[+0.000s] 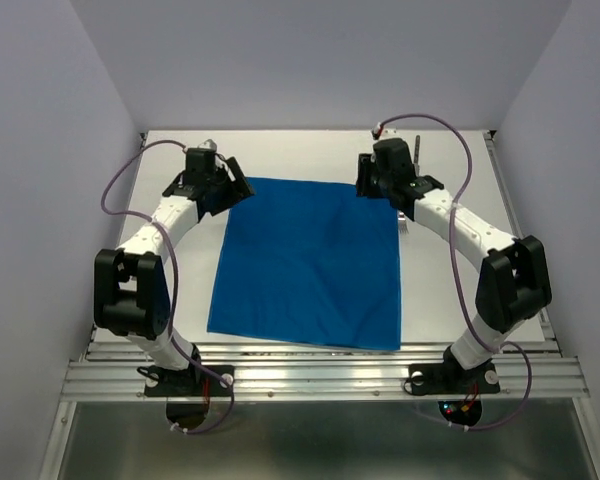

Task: Fold the napkin into a case and place the utensils inside
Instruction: Flatten out the crumpled napkin at the center of the board.

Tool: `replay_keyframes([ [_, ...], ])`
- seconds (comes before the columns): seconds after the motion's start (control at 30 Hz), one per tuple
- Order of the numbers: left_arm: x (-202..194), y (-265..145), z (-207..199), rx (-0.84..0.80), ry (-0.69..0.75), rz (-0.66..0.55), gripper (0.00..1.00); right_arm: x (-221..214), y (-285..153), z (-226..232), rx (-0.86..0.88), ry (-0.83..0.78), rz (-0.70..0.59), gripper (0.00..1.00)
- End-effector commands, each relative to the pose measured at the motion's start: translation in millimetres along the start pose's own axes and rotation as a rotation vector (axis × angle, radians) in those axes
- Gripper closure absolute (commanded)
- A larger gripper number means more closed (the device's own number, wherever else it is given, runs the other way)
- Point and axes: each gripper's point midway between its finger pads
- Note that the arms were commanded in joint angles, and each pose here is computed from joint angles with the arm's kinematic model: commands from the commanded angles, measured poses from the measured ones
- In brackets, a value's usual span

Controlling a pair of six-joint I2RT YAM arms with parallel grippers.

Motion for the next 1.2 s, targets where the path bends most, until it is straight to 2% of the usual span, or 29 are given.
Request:
replay_keyframes([
  [0.0, -45, 11, 3, -0.001, 0.029, 0.095, 0.21, -62, -8, -1, -0.001, 0.098, 0.135, 0.58],
  [0.03, -60, 16, 8, -0.005, 0.018, 0.144, 0.24, -71, -8, -2, -0.001, 0.101, 0.153, 0.60],
  [0.13, -73, 31, 17, -0.003, -0.023, 0.179, 0.25, -95, -4, -10, -0.030, 0.098, 0.197, 0.66],
  [0.4, -93, 53, 44, 0.075, -0.097, 0.262, 0.25, -122, 19, -40, -0.090, 0.106, 0.258, 0.66],
  [0.6, -97, 69, 65, 0.168, -0.099, 0.275, 0.25, -126, 46, -49, -0.110, 0.090, 0.284, 0.67],
  [0.83, -91, 86, 70, 0.204, -0.110, 0.275, 0.25, -121, 85, -62, -0.136, 0.074, 0.295, 0.67],
  [1.17, -37, 109, 43, 0.197, -0.086, 0.209, 0.24, -89, 152, -65, -0.117, 0.043, 0.246, 0.66],
])
Point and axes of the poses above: each gripper's point midway between its finger pads, its own y axis out along the fingers, its own z axis along the line the jaws close on, x = y × z, and after that the axes turned 10 degrees about -y, right-handed
